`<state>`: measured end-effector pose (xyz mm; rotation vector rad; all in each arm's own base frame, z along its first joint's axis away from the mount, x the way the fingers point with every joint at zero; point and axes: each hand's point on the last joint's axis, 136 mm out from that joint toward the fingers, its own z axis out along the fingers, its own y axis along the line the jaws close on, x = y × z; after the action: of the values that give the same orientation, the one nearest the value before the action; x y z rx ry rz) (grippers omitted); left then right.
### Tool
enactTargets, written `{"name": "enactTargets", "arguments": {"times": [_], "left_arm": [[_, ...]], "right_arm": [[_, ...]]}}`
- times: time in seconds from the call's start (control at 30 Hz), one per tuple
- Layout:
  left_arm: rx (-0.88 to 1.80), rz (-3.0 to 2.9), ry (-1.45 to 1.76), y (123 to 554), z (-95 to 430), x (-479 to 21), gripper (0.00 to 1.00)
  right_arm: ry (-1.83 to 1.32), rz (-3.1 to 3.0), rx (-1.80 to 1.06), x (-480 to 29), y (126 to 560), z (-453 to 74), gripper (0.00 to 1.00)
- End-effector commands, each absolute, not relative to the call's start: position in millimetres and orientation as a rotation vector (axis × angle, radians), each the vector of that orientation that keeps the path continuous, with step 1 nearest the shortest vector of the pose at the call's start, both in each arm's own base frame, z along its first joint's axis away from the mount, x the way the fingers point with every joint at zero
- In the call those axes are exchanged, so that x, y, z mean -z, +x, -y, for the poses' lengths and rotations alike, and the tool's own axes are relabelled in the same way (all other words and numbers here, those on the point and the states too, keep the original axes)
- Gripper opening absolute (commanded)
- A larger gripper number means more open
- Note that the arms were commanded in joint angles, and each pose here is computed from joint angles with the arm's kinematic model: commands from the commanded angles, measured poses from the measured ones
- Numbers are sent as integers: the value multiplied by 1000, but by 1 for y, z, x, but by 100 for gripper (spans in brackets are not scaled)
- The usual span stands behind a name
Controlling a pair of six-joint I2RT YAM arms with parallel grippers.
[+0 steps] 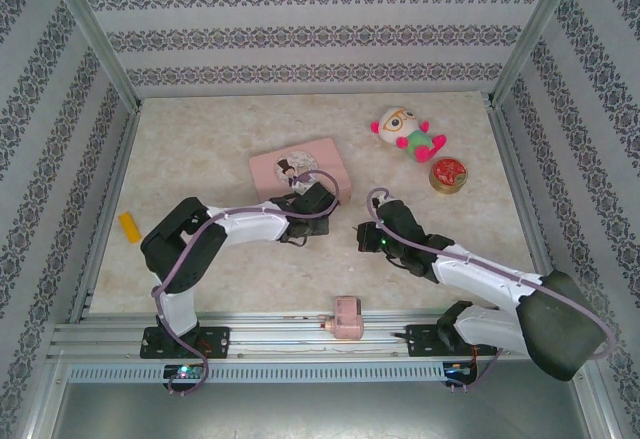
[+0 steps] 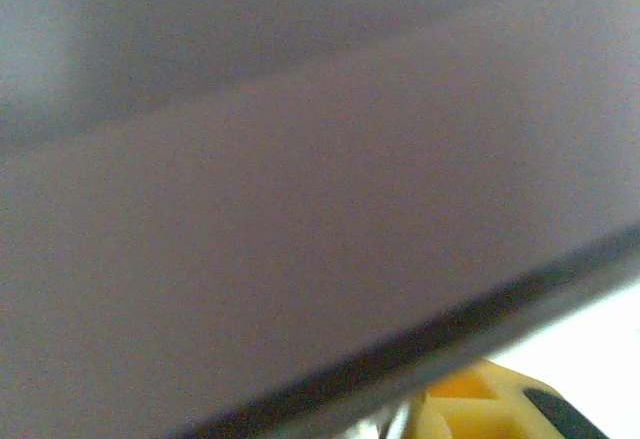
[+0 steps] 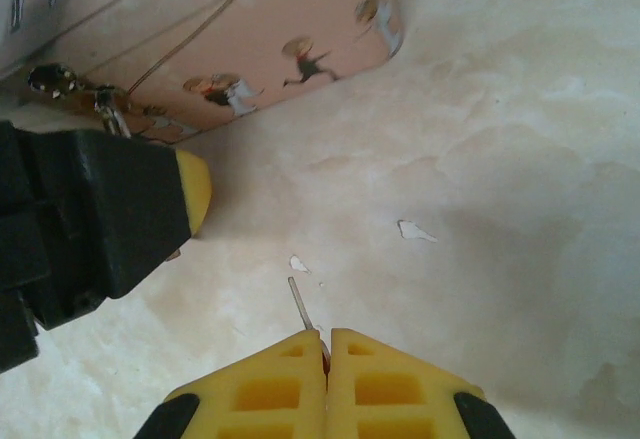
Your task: Unlock the padlock with the key
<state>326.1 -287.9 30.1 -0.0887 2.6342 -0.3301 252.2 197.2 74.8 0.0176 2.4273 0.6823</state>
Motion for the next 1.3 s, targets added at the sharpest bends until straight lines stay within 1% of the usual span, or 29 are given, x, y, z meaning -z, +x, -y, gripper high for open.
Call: {"name": "enactTargets", "arguments": {"times": [0.0, 0.23, 0.33, 0.57, 0.67, 0.87, 1.07, 1.27], "left_arm": [[551, -2544, -126, 349, 323, -62, 5], [629, -2542, -172, 357, 333, -66, 4], [592, -2563, -241, 357, 328, -62, 0], [644, -2579, -323, 355, 333, -54, 0], [667, -2577, -367, 356, 333, -52, 2], [745, -2567, -447, 359, 338, -48, 3], [795, -2558, -512, 361, 340, -45, 3], [825, -2553, -547, 361, 342, -44, 4]], "right_arm": [[49, -2337, -770, -82, 260, -207, 0], [95, -2307, -810, -65, 255, -205, 0], [79, -2290, -809, -62, 254, -211, 0], [143, -2234, -839, -54, 258, -226, 0], [207, -2202, -853, -50, 260, -226, 0], [235, -2168, -852, -48, 261, -232, 0], [277, -2130, -814, -46, 259, -230, 0], [332, -2074, -837, -47, 261, -227, 0]]}}
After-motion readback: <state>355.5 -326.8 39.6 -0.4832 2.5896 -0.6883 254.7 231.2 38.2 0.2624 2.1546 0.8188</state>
